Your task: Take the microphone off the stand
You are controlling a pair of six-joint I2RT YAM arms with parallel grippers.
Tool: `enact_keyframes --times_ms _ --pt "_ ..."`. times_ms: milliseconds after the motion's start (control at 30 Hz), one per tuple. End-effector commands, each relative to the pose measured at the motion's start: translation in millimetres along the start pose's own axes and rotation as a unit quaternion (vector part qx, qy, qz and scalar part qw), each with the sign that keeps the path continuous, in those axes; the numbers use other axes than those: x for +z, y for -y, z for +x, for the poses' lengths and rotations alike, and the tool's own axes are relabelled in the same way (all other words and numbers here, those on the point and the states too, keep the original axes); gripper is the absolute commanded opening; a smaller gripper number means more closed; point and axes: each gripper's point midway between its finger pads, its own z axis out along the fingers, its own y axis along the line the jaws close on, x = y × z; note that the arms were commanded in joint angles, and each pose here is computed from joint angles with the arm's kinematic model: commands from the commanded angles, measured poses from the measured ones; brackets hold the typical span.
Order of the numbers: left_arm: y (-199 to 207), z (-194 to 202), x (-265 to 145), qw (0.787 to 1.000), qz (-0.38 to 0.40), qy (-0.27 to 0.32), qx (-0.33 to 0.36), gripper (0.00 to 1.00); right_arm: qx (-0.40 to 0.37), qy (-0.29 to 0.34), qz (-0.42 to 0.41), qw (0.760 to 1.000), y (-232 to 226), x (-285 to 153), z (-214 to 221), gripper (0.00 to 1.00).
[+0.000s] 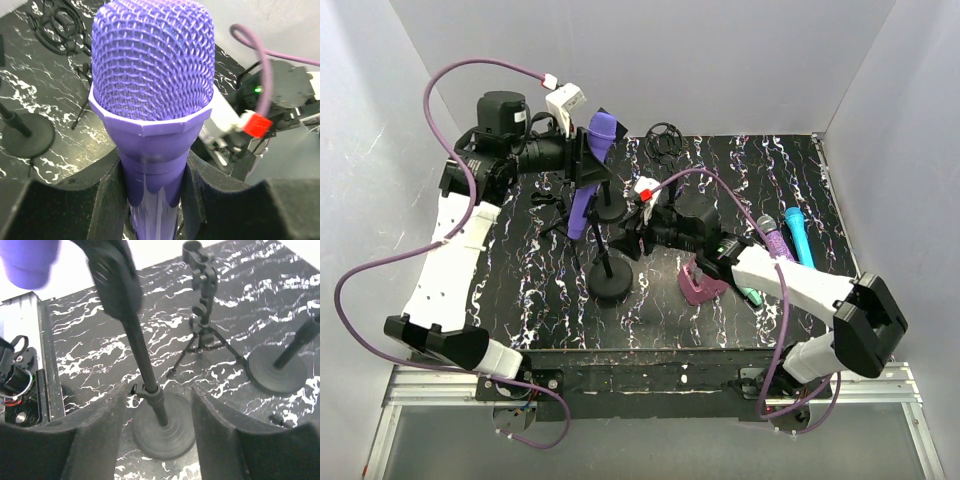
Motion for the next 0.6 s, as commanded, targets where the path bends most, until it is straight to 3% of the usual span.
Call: enact_keyframes --times_ms 0,67,300,433,567 --pt "17.9 -27.4 -5.9 0.997 0.029 0.06 0.032 0.0 -0.047 0.05 -0.061 0.996 -24.8 -7.9 -35.8 0.71" --pt "16.0 -25.3 -2.5 0.997 0.034 0.056 0.028 0.0 -0.037 0.064 -0.068 0.995 -27.4 -5.1 -44.9 0.8" --pt "15.4 -20.1 -1.6 0.998 0.034 0.044 0.016 0.0 0.002 0.101 -0.073 0.992 -24.2 17.3 -69.2 0.85" --pt "14.1 -18.6 -1.4 0.999 0.031 0.04 0.014 0.0 0.01 0.114 -0.049 0.992 -12.5 29.5 -78.8 0.78" --pt "11.2 -20.5 0.9 0.999 0.027 0.04 0.013 0.0 0.005 0.104 -0.036 0.994 -2.8 40.8 -68.3 0.55"
